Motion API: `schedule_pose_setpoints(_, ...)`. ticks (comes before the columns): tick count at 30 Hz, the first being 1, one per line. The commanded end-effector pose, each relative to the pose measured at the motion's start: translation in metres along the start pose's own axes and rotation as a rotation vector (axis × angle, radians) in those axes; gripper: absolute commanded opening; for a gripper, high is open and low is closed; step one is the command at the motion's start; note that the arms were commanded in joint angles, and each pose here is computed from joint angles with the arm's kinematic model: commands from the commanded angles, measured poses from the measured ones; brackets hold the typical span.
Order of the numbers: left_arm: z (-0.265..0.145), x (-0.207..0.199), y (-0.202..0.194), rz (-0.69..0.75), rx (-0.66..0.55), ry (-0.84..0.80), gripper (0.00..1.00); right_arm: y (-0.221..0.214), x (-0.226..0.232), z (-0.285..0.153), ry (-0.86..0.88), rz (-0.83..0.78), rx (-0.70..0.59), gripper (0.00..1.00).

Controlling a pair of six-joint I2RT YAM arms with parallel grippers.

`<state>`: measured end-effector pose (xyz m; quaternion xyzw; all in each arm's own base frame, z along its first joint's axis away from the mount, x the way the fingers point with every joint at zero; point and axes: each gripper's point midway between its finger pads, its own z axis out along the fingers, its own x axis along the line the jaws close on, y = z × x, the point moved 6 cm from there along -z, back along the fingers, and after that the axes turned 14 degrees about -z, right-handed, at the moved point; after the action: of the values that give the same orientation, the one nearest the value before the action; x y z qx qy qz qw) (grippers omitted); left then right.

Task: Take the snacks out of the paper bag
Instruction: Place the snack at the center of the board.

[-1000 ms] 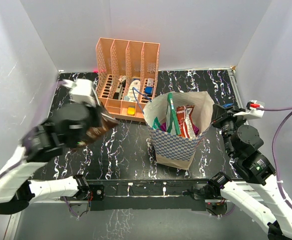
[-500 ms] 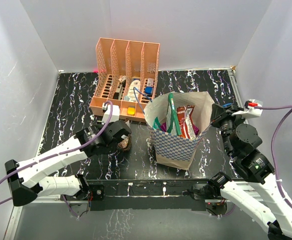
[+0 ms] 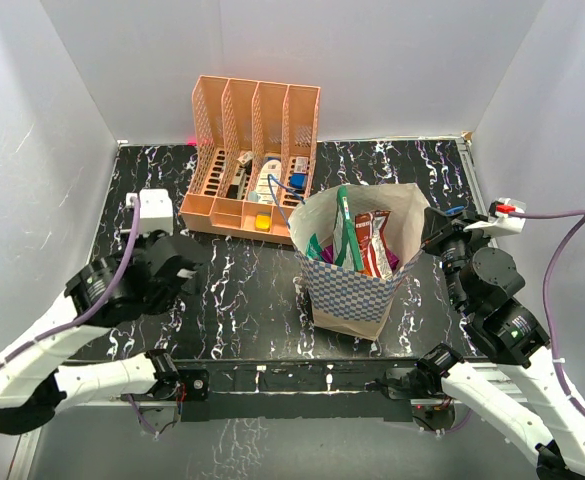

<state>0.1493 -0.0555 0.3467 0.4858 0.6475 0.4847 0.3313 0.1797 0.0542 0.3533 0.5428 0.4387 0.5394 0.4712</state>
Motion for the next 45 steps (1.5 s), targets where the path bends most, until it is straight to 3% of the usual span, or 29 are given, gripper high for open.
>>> schedule_pose_setpoints(1, 0.01, -0.009, -0.012, 0.14, -0.04, -0.05, 0.0, 0.025, 0.005, -0.001, 0.022, 0.066, -0.086, 0.08)
schedule_pose_setpoints(5, 0.029, -0.061, -0.064, 0.332, 0.108, -0.188, 0.0, 0.024, 0.005, -0.002, 0.026, 0.072, -0.087, 0.08)
schedule_pose_setpoints(10, 0.064, -0.109, -0.124, 0.571, 0.225, -0.008, 0.0, 0.022, 0.005, -0.002, 0.029, 0.074, -0.081, 0.08)
schedule_pose_setpoints(13, 0.075, -0.132, -0.159, 0.559, 0.321, 0.093, 0.0, 0.024, 0.003, -0.004, 0.024, 0.073, -0.081, 0.08)
schedule_pose_setpoints(19, 0.083, -0.159, -0.216, 0.542, 0.478, -0.01, 0.0, 0.024, 0.0, -0.006, 0.01, 0.071, -0.086, 0.08)
schedule_pose_setpoints(25, 0.072, -0.163, -0.216, 0.432, 0.529, -0.147, 0.0, 0.025, -0.003, -0.007, -0.006, 0.06, -0.087, 0.08)
schedule_pose_setpoints(30, 0.053, -0.167, -0.204, 0.262, 0.557, -0.358, 0.01, 0.03, -0.006, -0.006, -0.028, 0.041, -0.1, 0.08)
schedule_pose_setpoints(32, 0.047, -0.169, -0.2, 0.196, 0.566, -0.425, 0.1, 0.035, -0.007, -0.007, -0.029, 0.023, -0.113, 0.08)
schedule_pose_setpoints(43, 0.026, -0.18, -0.181, -0.025, 0.617, -0.584, 0.92, 0.039, -0.036, -0.019, -0.189, -0.022, -0.136, 0.07)
schedule_pose_setpoints(45, 0.019, -0.175, -0.174, -0.084, 0.618, -0.63, 0.98, 0.042, -0.045, -0.024, -0.235, -0.008, -0.152, 0.07)
